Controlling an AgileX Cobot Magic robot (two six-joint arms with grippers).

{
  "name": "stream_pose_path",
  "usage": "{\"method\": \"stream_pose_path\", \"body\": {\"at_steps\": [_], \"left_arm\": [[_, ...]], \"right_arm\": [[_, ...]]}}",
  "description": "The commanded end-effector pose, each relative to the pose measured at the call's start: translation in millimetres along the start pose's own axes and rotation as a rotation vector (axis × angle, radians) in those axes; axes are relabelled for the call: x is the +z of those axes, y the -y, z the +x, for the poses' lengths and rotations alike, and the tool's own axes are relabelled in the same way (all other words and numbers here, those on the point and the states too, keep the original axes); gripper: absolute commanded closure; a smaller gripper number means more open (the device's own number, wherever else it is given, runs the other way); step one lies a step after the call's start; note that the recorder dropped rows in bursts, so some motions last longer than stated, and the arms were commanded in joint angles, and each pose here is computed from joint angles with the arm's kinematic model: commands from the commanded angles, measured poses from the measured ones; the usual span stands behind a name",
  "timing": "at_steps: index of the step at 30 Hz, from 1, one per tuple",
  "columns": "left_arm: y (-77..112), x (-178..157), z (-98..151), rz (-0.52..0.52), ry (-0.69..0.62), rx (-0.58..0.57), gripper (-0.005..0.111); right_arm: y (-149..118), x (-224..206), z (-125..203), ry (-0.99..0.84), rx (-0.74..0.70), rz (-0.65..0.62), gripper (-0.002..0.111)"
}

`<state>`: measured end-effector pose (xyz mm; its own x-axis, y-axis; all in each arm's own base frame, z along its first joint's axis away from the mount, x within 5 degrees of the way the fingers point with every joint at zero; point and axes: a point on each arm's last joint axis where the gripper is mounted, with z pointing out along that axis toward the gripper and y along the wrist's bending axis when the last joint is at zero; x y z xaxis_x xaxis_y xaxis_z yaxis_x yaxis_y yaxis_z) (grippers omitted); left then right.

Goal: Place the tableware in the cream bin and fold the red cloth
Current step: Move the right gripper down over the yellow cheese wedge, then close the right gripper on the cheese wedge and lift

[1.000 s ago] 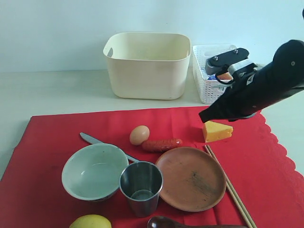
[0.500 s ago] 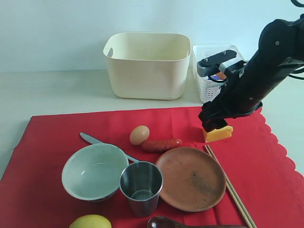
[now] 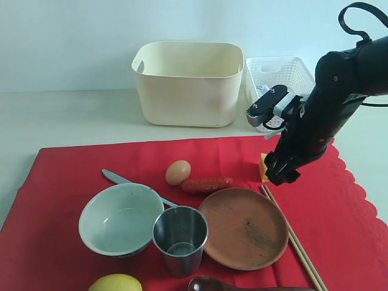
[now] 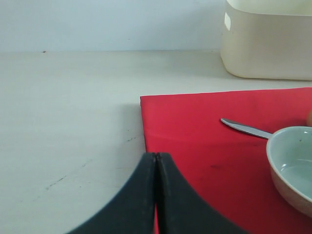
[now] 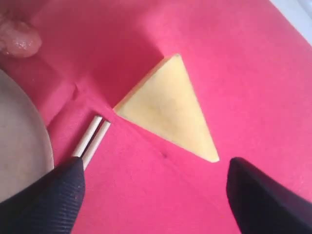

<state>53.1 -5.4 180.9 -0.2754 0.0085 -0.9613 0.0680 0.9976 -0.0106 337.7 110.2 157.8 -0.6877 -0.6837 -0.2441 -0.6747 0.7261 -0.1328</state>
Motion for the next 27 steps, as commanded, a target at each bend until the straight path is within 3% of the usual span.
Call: {"method": "stream_pose_path", "body": {"at_steps": [1, 13, 20, 25, 27], "left_arm": [[0.4, -0.2, -0.4, 0.007, 0.014, -0.004, 0.107], [0.4, -0.2, -0.4, 0.007, 0.014, -0.004, 0.107], [0.4, -0.2, -0.4, 0.007, 0.014, -0.004, 0.107], [0.4, -0.2, -0.4, 0.007, 0.014, -0.004, 0.107], [0.4, -0.2, -0.4, 0.007, 0.014, -0.004, 0.107]], "right_arm": [[2.4, -1.7, -4.9, 0.035, -0.087, 0.025, 0.032], [3.1, -1.8, -6.8, 0.054, -0.189, 0.036, 0.033], [3.0, -1.8, -6.7, 0.05, -0.375, 0.04, 0.033], [4.4, -1.7, -5.3, 0.043, -0.373, 0.037, 0.034], [9.8, -1.8, -4.2, 0.058, -0.34, 0.042, 0.04]]}}
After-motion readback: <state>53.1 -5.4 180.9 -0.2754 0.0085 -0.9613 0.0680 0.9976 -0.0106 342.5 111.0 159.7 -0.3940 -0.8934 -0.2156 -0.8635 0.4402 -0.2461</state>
